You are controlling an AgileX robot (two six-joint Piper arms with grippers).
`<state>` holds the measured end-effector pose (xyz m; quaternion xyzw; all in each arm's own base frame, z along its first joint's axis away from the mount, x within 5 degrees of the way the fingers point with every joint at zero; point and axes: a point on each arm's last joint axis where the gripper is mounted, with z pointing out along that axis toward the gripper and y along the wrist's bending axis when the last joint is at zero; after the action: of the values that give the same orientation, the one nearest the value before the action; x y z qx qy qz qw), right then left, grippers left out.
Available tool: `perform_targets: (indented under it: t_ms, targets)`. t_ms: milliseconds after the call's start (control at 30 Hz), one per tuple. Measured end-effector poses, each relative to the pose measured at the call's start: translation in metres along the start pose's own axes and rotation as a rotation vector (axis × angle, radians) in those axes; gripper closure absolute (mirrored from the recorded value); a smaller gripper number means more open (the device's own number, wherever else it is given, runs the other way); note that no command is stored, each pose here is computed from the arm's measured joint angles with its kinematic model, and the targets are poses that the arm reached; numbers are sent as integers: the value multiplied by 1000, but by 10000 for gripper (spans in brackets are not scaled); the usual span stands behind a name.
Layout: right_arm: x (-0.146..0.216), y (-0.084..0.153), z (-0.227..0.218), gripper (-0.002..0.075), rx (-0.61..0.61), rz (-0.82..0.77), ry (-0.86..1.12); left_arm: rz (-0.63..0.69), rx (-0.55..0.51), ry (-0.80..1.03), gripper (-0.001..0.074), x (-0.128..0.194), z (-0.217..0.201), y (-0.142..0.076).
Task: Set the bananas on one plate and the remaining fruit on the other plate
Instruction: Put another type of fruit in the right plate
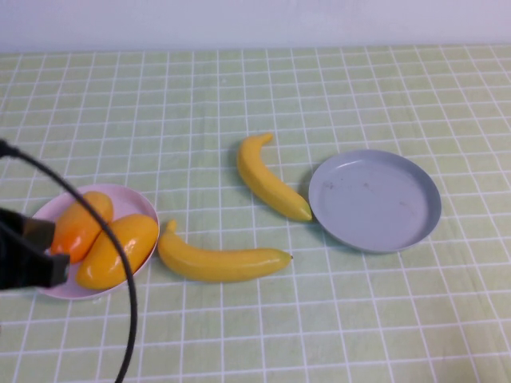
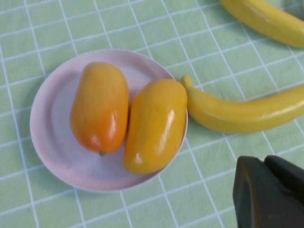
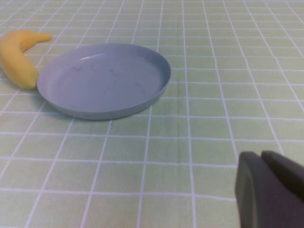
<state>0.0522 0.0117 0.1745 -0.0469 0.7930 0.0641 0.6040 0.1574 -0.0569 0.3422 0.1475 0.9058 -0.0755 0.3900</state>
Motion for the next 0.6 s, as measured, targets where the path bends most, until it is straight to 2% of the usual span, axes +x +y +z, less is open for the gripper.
perform_targets:
  t_ms: [300,467,600]
  targets:
    - [0,0,0,743,0,0,0,-33,40,-206,734,79,-33,-1]
    - [0,0,0,743,0,0,0,-33,52,-379,734,106,-58,-1]
    - [0,0,0,743,0,0,0,-31,55,-445,734,118,-67,-1]
